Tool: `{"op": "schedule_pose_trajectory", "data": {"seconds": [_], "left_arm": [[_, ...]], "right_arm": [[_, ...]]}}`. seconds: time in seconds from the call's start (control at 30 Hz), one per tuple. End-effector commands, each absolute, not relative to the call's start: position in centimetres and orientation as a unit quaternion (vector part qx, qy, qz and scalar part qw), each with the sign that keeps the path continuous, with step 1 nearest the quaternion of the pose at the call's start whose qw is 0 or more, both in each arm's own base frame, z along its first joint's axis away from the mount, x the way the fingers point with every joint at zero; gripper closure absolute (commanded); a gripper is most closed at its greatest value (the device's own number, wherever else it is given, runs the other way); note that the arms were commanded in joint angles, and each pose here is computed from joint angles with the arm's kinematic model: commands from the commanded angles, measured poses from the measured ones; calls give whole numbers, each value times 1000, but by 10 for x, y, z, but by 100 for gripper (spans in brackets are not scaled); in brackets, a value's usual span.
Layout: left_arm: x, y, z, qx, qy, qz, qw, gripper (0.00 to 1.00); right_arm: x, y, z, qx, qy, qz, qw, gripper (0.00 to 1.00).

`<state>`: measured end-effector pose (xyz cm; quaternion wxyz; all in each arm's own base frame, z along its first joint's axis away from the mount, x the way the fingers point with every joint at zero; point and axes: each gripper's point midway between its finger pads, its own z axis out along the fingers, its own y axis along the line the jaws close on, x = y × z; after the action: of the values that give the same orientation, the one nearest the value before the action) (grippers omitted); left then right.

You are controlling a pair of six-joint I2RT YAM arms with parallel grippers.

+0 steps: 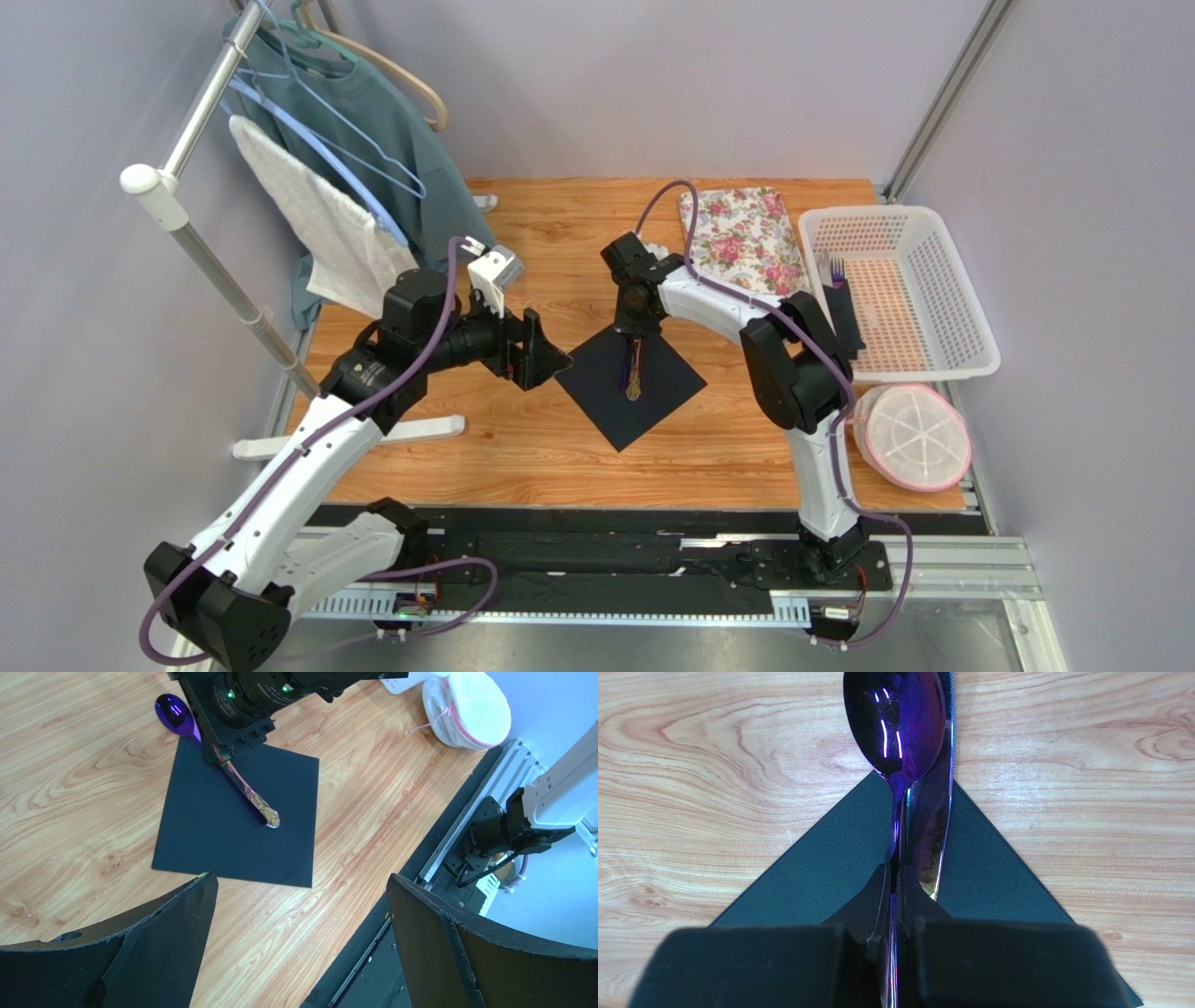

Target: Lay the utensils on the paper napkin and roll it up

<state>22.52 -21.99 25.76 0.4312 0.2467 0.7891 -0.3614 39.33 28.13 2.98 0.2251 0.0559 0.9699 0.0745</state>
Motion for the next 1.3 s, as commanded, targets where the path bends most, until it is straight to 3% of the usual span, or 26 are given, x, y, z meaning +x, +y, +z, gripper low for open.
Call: {"op": "schedule_pose_trajectory", "data": {"seconds": [0.0, 0.33, 0.5, 0.8, 1.0, 1.2, 1.23, 1.27], "left_arm": [[228, -224, 267, 253, 774, -370, 448, 1], [229, -224, 266, 254, 774, -368, 449, 1], [228, -223, 265, 255, 775, -365, 448, 1], [230, -225, 265, 264, 772, -363, 449, 1], [224, -226, 255, 348, 764, -343, 423, 1], [201, -230, 240, 495, 692, -309, 424, 1], [196, -233, 238, 525, 669, -300, 432, 1], [193, -234, 233, 541, 658, -297, 432, 2]], "right_arm": [[401, 285, 37, 63, 965, 75, 243, 96], [397, 282, 33, 67, 967, 70, 236, 91], [394, 280, 33, 68, 968, 67, 232, 81], [391, 284, 47, 57, 968, 81, 229, 79], [393, 297, 90, 4, 961, 136, 242, 79], [381, 286, 130, -52, 944, 222, 237, 78], [378, 284, 140, -56, 939, 239, 241, 76], [369, 283, 137, -67, 937, 262, 221, 68]]}}
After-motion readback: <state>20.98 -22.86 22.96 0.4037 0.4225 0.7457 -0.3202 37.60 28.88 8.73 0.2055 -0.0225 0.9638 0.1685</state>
